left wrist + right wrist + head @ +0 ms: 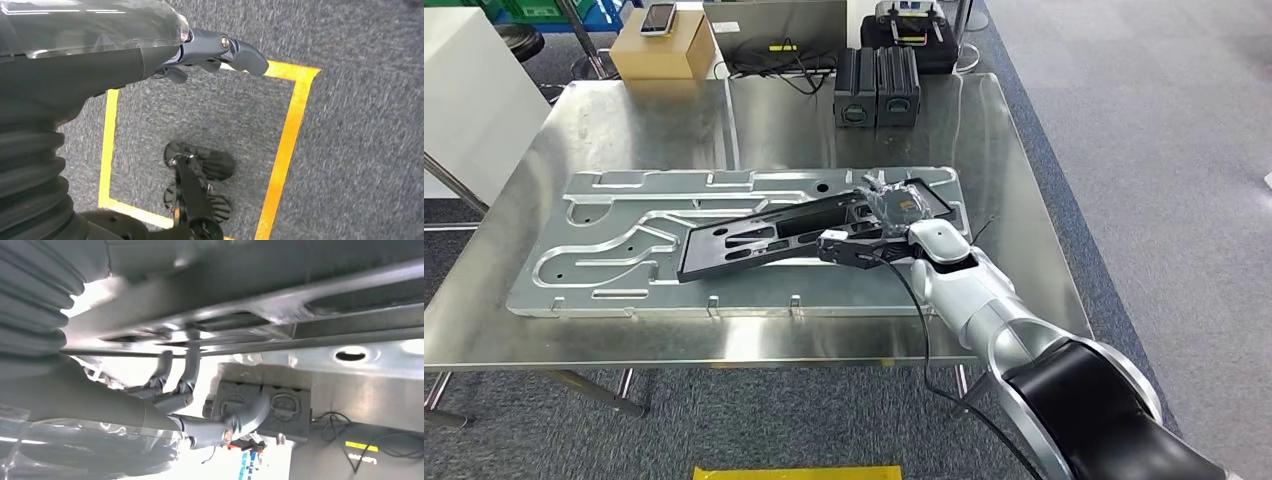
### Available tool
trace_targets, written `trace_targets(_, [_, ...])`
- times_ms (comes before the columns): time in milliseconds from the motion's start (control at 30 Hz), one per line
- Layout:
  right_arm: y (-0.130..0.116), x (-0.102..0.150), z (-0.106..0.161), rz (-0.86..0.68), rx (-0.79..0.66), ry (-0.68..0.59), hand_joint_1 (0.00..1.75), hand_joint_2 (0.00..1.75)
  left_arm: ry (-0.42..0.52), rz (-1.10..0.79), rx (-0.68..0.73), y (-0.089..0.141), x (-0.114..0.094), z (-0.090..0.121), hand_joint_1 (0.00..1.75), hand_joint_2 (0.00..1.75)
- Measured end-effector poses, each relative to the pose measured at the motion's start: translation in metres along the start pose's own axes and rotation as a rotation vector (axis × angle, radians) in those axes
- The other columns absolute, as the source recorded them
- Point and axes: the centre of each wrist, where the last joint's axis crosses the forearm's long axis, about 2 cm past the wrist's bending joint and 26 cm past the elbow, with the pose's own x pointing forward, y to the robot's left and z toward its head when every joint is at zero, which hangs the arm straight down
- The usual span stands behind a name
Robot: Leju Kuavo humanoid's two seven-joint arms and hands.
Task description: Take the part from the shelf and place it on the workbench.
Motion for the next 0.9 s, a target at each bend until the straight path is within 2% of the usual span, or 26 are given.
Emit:
trace_targets(67, [0.003, 0.0, 0.001, -0.006, 0.004, 0.004, 0.0, 0.0, -0.006, -0.005, 0.009, 0.001, 0.0, 0.0, 0.0, 0.0])
trace_targets(200, [0.004, 0.0, 0.002, -0.054, -0.014, -0.006, 0.0, 0.0, -0.012, -0.013, 0.02, 0.003, -0.001, 0.0, 0.0, 0.0])
trace_targets(300, [0.0, 0.0, 0.0, -0.156, -0.034, -0.049, 0.0, 0.0, -0.012, -0.015, 0.023, 0.003, 0.0, 0.0, 0.0, 0.0])
trace_targets(367, [-0.003, 0.003, -0.001, -0.322, -0.029, -0.132, 0.0, 0.0, -0.008, -0.015, 0.025, 0.003, 0.0, 0.0, 0.0, 0.0])
trace_targets(500, [-0.017, 0.008, -0.006, -0.848, -0.053, -0.386, 0.0, 0.0, -0.005, -0.012, 0.028, 0.003, 0.0, 0.0, 0.0, 0.0])
trace_targets(567, [-0.024, 0.007, -0.006, -0.985, -0.082, -0.427, 0.0, 0.0, -0.005, -0.012, 0.028, 0.003, 0.001, -0.001, 0.0, 0.0])
trace_targets(667, [-0.026, 0.005, -0.005, -1.095, -0.106, -0.46, 0.0, 0.0, 0.0, -0.012, 0.028, 0.004, -0.001, 0.0, 0.0, 0.0])
trace_targets(733, [-0.032, 0.005, -0.005, -1.245, -0.132, -0.547, 0.0, 0.0, 0.004, -0.007, 0.027, 0.003, -0.001, 0.0, 0.0, 0.0])
trace_targets(833, [-0.049, 0.0, 0.001, -1.548, -0.227, -0.712, 0.0, 0.0, 0.01, 0.01, 0.026, 0.002, 0.0, 0.0, 0.0, 0.0])
trace_targets(900, [-0.06, -0.008, 0.009, -1.65, -0.313, -0.786, 0.0, 0.0, 0.017, 0.02, 0.03, 0.003, -0.001, 0.0, 0.0, 0.0])
